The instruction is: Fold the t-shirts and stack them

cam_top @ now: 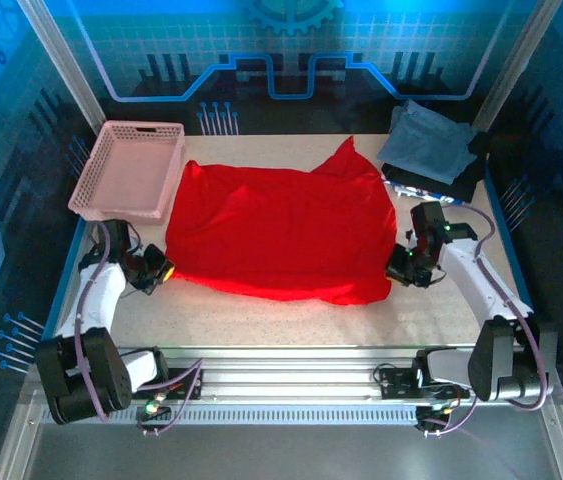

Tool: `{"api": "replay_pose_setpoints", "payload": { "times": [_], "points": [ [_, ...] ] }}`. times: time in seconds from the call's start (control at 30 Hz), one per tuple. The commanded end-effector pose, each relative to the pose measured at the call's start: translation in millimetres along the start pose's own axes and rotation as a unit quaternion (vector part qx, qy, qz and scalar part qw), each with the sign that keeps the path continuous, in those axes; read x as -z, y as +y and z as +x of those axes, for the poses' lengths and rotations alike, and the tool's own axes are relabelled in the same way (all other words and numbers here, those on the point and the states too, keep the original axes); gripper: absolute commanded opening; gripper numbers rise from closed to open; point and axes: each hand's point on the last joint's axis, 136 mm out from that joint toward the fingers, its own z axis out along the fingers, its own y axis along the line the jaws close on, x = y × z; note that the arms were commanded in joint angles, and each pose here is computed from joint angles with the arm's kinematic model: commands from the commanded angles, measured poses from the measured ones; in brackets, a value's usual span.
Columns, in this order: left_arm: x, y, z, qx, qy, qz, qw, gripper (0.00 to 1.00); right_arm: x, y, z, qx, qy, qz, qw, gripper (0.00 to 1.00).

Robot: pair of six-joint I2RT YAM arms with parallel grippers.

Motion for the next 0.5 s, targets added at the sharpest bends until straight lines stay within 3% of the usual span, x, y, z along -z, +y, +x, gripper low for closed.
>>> {"api": "replay_pose_setpoints", "payload": {
  "times": [0.0, 0.17, 0.47],
  "points": [
    [6, -43, -23, -0.019, -0.019, 0.035, 0.999, 0.00, 10, 18, -22, 0.017, -0.001, -0.022, 1.000, 0.00],
    [-10, -87, -54, -0.064, -0.023, 0.036, 0.997, 0.00, 8, 43, -65, 0.050, 0.013, -0.029, 0.998, 0.00],
    [-53, -115, -108, -0.085, -0.035, 0.006, 0.996, 0.00, -36, 73, -145, 0.063, 0.051, -0.040, 0.996, 0.02]
  ]
}}
